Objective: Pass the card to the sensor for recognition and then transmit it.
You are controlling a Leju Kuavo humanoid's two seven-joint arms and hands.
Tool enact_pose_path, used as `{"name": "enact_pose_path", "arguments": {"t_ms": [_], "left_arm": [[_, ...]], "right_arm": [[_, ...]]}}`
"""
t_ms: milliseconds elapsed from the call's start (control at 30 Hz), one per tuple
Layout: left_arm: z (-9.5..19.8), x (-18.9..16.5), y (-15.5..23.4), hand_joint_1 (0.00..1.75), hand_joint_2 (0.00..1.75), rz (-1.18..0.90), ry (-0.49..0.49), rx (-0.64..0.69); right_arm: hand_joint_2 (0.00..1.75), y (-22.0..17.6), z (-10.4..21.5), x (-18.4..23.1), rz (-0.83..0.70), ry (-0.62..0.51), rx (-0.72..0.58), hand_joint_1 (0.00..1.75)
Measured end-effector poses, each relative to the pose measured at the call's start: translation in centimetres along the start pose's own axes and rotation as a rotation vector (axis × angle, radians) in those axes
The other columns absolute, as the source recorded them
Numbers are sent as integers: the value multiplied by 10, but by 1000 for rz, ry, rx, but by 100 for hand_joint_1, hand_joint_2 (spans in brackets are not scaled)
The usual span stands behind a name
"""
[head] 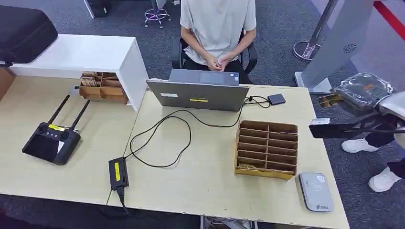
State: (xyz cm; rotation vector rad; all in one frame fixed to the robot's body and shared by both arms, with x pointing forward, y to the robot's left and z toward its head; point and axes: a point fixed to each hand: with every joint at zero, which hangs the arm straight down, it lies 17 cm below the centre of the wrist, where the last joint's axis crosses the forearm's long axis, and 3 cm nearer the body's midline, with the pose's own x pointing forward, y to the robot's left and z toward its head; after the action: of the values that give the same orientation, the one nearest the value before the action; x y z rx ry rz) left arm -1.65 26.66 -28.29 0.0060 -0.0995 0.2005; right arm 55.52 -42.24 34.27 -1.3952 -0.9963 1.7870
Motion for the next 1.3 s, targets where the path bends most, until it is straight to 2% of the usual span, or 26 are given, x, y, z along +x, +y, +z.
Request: {"name": "enact_pose_path", "arguments": {"t_ms": [533, 700, 1000, 1300], "left_arm": [[0, -2, 1, 0, 175, 2, 3, 1], [0, -2, 1, 0, 175, 1, 4, 2], [1, -8, 2, 0, 175, 8, 12, 4], [1, -10, 3, 0, 175, 25, 15, 7]], "right_arm": [[175, 53, -4, 10, -15, -12, 126, 173], [175, 91, -2, 9, -12, 6, 194, 173], [175, 190, 40, 15, -58, 32, 308, 173], [175, 212, 67, 5, -76, 61, 333, 173]]}}
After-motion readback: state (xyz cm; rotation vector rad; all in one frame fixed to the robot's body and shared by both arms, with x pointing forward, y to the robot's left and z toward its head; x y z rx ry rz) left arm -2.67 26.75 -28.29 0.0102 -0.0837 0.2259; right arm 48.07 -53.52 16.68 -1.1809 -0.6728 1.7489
